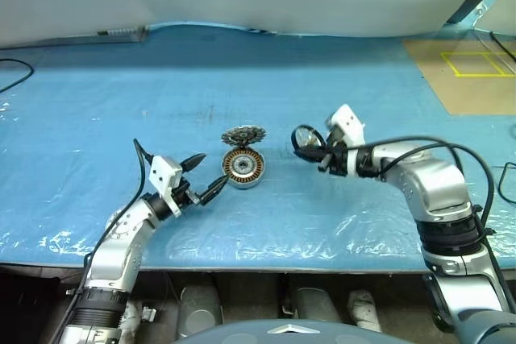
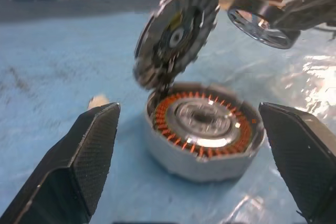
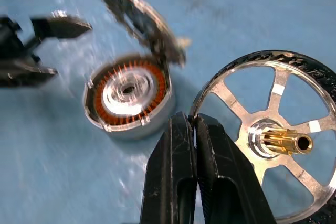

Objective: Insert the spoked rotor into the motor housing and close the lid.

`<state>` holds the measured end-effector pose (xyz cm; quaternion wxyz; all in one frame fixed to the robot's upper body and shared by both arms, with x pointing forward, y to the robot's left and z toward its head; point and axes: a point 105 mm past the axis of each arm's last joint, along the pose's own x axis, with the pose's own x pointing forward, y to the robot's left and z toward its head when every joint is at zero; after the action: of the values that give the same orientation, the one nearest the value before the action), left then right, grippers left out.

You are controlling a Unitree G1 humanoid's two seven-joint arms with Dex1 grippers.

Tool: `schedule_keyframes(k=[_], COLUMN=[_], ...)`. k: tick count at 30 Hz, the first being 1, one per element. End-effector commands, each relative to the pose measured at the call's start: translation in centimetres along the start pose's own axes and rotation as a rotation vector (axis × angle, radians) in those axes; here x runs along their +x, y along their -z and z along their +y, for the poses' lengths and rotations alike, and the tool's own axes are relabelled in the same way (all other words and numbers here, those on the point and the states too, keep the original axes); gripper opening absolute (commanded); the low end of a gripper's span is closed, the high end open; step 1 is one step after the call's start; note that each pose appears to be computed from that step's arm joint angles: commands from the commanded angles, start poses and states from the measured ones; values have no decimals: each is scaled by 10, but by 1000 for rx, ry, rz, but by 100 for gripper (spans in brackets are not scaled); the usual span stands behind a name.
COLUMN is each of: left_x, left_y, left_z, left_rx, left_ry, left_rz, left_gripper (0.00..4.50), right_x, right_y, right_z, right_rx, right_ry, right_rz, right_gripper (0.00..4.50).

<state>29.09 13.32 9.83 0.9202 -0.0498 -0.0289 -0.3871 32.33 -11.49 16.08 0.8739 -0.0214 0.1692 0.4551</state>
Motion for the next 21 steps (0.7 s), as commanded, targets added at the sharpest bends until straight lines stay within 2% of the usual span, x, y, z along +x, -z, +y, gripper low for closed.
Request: schedule_keyframes(k=[1, 5, 9, 14, 16, 21], left_x=[9, 11, 14, 13, 14, 17], left_y=[-36, -52, -73, -84, -87, -90], left_z=[-15, -30, -35, -38, -37, -34], left_rx=[-84, -147, -280, -382, -488, -724], left_ry=[79, 168, 202, 222, 202, 182], left_rz=[-92, -118, -198, -268, -320, -384], left_gripper=[450, 450, 450, 450, 450, 450], right_x=[-7, -8, -7, -3, -2, -2], right_y=[-49, -78, -107, -129, -145, -163], right_z=[16, 29, 42, 57, 66, 76], right_rx=[29, 101, 233, 395, 498, 657], right_ry=[-99, -212, -350, -493, -593, -691], right_rz=[-192, -315, -451, -576, -669, -762], right_gripper=[4, 4, 4, 4, 4, 4])
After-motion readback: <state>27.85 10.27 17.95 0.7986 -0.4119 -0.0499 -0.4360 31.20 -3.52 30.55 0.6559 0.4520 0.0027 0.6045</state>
